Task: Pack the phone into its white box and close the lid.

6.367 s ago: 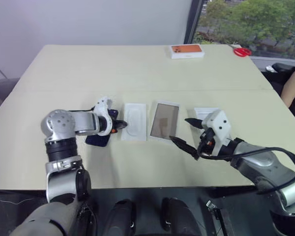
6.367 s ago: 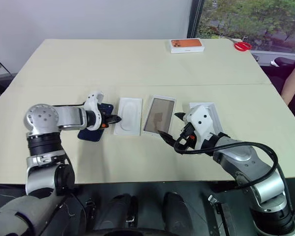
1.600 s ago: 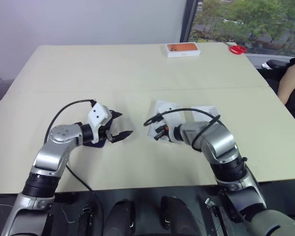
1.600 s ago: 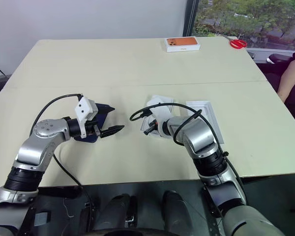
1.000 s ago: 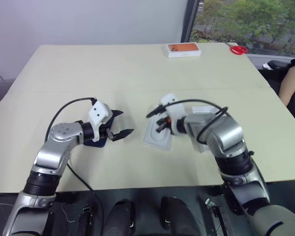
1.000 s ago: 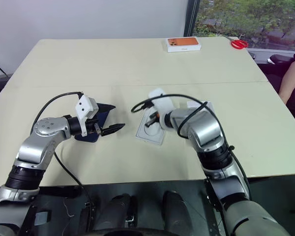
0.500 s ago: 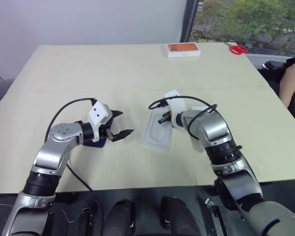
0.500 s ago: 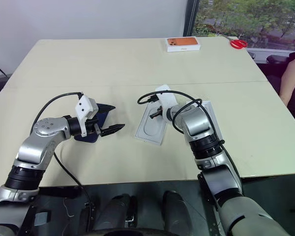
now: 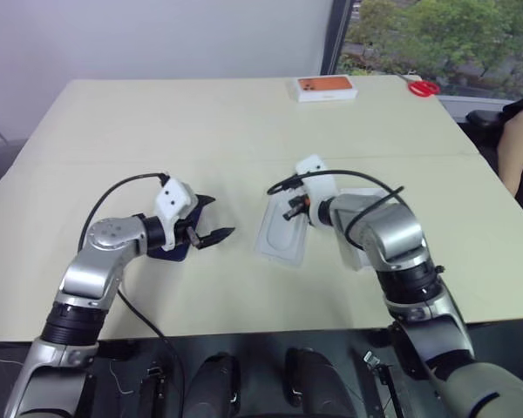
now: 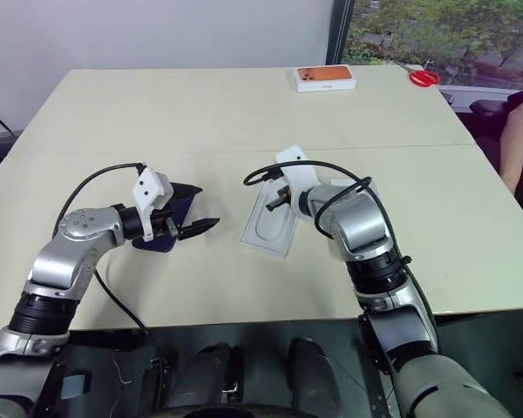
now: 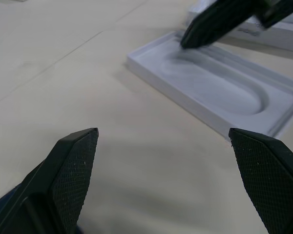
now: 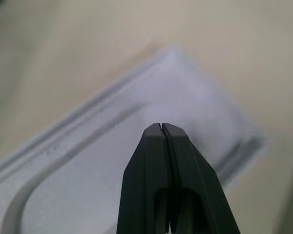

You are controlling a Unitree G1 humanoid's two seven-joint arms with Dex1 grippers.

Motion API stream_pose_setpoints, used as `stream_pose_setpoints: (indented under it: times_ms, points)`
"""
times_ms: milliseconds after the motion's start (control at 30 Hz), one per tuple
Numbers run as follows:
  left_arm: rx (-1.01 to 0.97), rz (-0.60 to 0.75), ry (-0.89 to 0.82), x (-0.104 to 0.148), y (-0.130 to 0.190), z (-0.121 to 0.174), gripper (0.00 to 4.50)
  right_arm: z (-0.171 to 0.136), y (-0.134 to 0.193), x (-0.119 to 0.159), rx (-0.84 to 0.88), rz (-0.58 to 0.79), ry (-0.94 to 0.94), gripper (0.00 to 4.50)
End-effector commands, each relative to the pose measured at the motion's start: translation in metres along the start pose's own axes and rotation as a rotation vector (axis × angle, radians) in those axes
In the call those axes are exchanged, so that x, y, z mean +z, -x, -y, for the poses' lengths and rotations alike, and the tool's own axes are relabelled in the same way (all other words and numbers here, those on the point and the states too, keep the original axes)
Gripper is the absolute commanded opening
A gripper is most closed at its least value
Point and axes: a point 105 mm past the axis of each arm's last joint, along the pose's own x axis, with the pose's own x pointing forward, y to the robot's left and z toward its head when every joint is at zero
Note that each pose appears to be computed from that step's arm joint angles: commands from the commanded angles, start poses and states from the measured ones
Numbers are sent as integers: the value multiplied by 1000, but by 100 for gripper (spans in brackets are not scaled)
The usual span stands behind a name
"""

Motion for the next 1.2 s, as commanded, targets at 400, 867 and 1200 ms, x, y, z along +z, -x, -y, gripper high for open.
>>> stream_pose_setpoints:
  times_ms: [400,867,1200]
  points:
    - [446,-115,414,-2,79,-90,450,-95,-13,36,285,166,200,3]
    - [249,-528,887,-51,79,-35,450,-153,-47,7,472,12,287,3]
    - [100,-481,995,-50,51,-4,450,-170,-55,3,533,0,277,3]
